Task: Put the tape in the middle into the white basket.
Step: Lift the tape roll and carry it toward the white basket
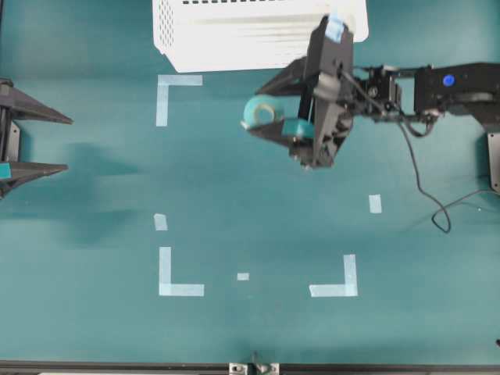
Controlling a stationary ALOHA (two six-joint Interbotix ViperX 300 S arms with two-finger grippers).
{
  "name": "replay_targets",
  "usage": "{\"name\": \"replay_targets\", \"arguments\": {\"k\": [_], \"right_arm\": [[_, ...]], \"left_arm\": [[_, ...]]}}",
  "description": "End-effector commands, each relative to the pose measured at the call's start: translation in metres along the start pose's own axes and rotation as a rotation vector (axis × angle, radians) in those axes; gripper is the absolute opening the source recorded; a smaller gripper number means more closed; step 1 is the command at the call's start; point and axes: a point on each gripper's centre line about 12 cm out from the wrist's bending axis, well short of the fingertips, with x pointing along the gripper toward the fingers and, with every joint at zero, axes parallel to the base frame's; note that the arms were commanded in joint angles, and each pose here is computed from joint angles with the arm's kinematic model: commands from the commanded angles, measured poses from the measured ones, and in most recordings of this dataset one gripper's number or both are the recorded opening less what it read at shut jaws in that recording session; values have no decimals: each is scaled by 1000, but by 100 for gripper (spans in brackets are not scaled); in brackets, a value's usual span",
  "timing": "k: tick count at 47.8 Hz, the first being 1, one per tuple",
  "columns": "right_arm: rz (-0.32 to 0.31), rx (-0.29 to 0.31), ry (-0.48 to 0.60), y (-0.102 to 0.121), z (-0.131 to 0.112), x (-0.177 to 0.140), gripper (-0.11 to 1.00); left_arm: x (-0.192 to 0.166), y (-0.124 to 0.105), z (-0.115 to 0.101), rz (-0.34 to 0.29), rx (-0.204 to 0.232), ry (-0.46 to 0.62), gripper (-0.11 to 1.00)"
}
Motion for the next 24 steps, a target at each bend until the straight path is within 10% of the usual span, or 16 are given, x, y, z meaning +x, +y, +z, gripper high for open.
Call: {"name": "replay_targets", "arguments": {"k": [1,24], "right_arm": [[-4,4,-54,-4,18,-6,65],[-122,20,-110,-56,42,-11,65]], "left_arm": [[0,0,5,3,-1,-8,45],[0,0,5,3,-1,-8,45]]}}
